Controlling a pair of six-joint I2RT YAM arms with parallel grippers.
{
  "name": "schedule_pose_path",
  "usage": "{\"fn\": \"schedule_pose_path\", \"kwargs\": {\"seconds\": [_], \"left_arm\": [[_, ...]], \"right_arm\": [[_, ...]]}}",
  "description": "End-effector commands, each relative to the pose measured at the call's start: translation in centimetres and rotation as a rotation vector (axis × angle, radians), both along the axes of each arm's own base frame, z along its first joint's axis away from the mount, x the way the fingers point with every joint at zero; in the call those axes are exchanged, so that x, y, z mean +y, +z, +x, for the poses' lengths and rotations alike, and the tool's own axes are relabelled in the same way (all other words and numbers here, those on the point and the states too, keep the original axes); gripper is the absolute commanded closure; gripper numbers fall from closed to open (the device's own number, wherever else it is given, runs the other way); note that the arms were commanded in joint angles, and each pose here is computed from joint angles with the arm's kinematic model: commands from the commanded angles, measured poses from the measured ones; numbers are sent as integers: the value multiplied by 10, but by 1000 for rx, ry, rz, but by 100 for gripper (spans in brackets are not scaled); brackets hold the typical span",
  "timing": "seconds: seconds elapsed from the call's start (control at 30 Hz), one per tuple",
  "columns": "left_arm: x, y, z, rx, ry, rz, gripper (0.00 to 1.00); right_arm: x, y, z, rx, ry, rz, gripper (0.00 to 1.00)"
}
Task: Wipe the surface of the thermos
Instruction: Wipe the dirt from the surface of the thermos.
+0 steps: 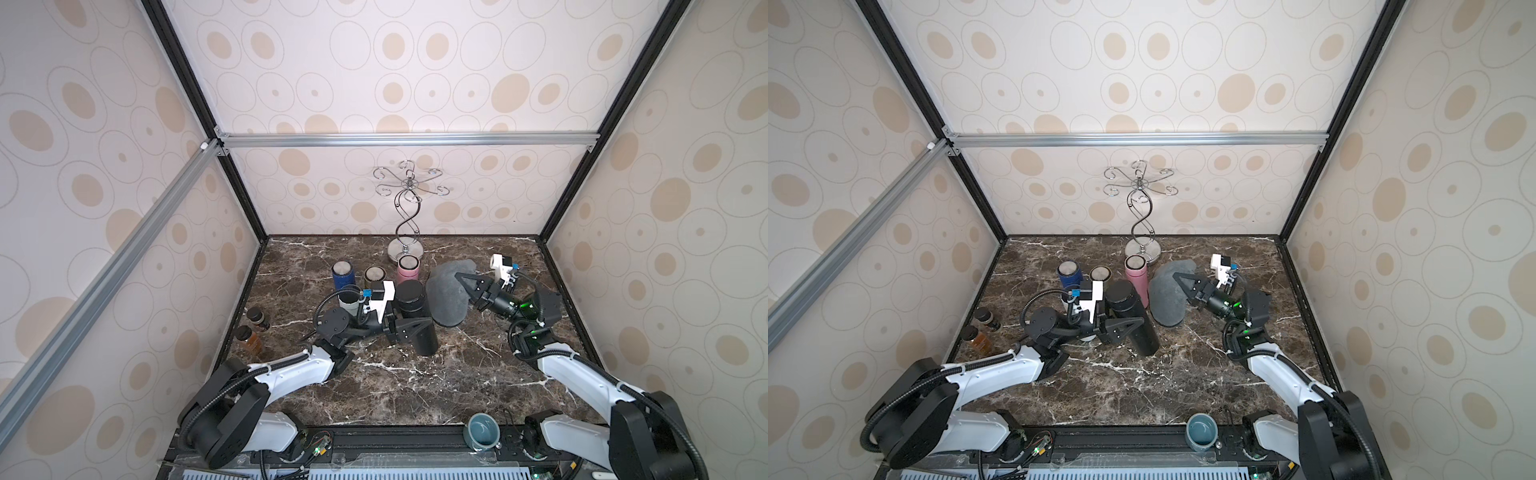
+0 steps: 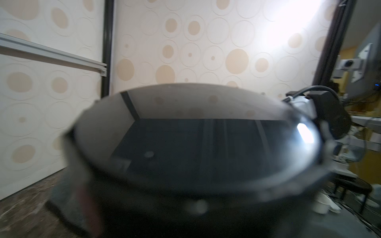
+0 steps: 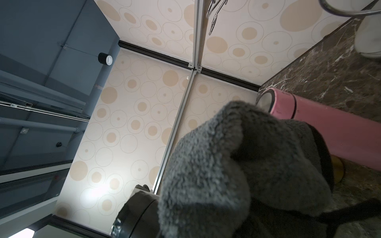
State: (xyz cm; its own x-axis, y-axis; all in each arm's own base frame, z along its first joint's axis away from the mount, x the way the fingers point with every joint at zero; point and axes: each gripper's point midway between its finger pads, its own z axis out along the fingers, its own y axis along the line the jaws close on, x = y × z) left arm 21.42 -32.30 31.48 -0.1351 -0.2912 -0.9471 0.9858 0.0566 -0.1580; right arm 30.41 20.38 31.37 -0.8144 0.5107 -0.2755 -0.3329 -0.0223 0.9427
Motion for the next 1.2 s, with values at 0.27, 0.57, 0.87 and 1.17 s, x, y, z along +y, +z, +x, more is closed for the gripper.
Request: {"fn": "schedule_pose_path", "kwargs": {"seconds": [0.27,0.57,0.87,1.17], "left_arm": [[-5,54,-29,-126,-331,-138,100],[-12,60,-9,-141,-227,-114,100],[-16,63,2,-148,-173,-99,100],[-20,52,16,-122,-103,-59,100]], "right_arm": [[41,24,-36,6,258,-32,100],[66,-7,-53,84,338,-41,100],[66,-51,-67,174,349,-71,100],[50,-48,-87,155,315,-141,100]]}}
